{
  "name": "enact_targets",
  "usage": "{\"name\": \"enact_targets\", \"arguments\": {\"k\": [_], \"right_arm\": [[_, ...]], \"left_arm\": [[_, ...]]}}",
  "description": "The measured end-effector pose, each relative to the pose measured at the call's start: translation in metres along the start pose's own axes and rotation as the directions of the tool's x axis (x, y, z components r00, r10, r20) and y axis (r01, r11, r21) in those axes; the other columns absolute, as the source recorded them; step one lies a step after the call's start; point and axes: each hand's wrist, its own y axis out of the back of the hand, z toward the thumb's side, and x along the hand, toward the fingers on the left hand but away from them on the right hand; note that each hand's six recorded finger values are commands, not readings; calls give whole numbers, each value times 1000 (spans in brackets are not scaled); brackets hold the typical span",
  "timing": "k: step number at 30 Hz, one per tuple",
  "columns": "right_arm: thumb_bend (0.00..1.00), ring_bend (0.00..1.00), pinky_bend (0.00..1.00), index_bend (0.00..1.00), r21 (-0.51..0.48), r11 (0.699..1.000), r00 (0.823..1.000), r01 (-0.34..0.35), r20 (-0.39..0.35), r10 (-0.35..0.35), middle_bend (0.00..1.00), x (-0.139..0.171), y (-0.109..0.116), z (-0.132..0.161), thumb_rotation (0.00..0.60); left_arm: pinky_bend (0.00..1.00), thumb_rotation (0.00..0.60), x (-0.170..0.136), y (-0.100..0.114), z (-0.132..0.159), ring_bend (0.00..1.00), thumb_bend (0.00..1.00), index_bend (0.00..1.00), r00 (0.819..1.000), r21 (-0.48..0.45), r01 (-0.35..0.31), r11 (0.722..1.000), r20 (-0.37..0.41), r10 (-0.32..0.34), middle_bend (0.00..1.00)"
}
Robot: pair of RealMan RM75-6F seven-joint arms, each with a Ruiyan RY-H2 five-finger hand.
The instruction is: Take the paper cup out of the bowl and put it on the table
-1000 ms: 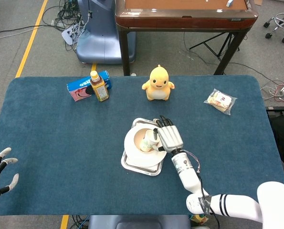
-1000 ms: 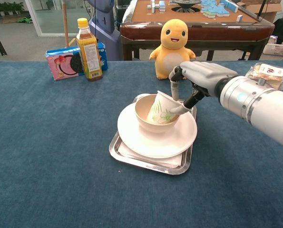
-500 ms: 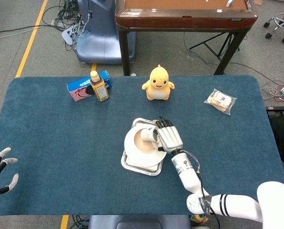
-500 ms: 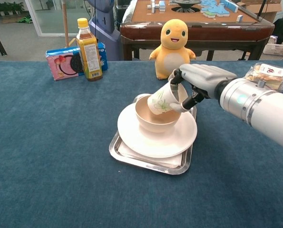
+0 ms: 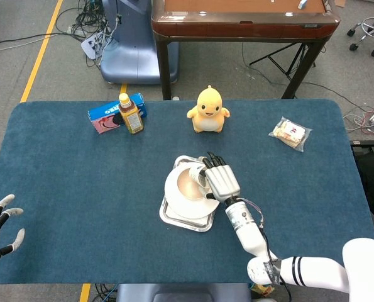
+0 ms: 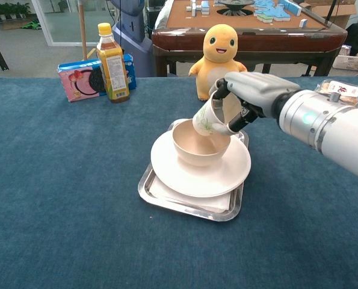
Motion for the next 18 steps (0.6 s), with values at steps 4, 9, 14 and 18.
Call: {"name": "enact_targets", "arguments": {"k": [4,9,14,18], "right_arm": [[451,36,112,632,5,1000,1000,11,-11,-11,178,4,11,3,600],[452,36,112,641,26,999,999,38,-14,-38,178,11,28,3,600],[451,36,112,641,38,998,999,44,-4,-43,179,18,44,-3,600],[455,36,112,642,41,999,999,29,24,-30,179,25,57,-16,600]], "left_arm": [[374,600,0,-1,1,181,369,317,1000,4,2,1000,1,-2,126],[374,600,0,-3,1,181,369,317,1000,8,5,1000,1,-5,126],[374,600,1,-4,1,181,370,317,1000,10,6,1000,-3,-6,126],[374,600,2,-6,3,181,370,317,1000,16,13,1000,0,-13,126]]}}
